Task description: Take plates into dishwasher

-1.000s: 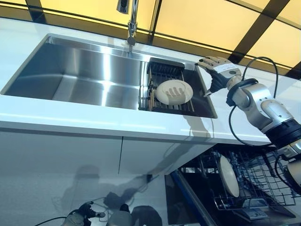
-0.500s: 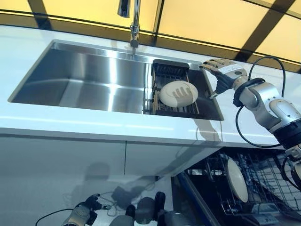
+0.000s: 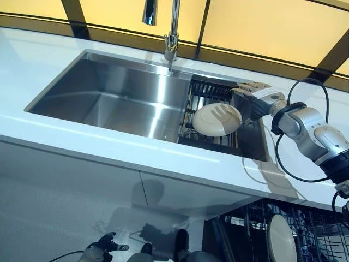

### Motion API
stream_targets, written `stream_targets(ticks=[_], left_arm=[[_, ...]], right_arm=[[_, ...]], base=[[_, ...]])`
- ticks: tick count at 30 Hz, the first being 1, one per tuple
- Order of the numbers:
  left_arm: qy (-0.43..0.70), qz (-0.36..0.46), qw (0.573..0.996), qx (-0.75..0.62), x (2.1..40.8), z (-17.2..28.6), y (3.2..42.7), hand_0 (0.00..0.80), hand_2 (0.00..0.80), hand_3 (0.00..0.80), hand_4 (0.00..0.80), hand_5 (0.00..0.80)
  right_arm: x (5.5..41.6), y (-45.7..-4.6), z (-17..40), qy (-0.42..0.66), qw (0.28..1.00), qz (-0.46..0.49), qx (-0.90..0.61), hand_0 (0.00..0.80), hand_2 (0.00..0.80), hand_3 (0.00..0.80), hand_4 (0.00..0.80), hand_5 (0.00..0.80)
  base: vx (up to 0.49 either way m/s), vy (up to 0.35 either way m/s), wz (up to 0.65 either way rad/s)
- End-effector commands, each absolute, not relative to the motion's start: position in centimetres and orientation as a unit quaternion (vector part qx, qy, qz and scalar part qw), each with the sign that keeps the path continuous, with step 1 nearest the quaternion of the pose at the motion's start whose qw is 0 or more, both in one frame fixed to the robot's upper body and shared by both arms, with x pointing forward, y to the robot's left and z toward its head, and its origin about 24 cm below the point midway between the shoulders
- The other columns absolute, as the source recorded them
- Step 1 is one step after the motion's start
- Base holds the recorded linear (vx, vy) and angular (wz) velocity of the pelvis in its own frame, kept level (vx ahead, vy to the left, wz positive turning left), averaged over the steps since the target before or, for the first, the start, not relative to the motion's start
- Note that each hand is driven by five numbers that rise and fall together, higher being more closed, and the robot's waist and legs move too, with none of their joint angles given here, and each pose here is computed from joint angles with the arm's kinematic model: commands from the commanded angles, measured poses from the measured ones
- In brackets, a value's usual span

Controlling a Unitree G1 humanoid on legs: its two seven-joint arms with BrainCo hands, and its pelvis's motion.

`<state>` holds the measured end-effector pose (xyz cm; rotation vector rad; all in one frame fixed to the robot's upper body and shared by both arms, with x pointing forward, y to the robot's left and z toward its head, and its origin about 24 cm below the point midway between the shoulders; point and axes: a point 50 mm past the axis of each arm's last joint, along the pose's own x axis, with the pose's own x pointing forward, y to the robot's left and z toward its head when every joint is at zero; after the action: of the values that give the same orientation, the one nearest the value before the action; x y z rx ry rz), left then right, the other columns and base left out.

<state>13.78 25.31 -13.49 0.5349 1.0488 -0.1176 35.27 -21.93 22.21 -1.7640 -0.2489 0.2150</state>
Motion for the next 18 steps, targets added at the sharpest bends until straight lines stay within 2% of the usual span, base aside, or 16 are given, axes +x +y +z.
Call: stream_targets(ticks=[1,9,18], left_arm=[[0.477,-0.051,0.838,0.258,13.9,-13.2,25.7,0.0,0.0,0.0,0.0,0.0],[0.473,-0.051,0.842,0.255,14.2,-13.2,25.4,0.0,0.0,0.0,0.0,0.0],[0.479,-0.034,0.84,0.251,14.4,-13.1,25.9,0.0,0.0,0.0,0.0,0.0]], right_arm=[[34.7,-22.2,26.1,-0.137,0.609,0.049,-0.78,0.0,0.0,0.0,0.0,0.0],[33.8,-22.2,25.4,-0.119,0.603,0.073,-0.785,0.0,0.0,0.0,0.0,0.0],[32.3,-20.9,23.9,-0.11,0.614,0.144,-0.768,0.0,0.0,0.0,0.0,0.0]], base=[[0.053,-0.042,0.02],[0.001,0.002,0.04],[-0.03,0.032,-0.06]])
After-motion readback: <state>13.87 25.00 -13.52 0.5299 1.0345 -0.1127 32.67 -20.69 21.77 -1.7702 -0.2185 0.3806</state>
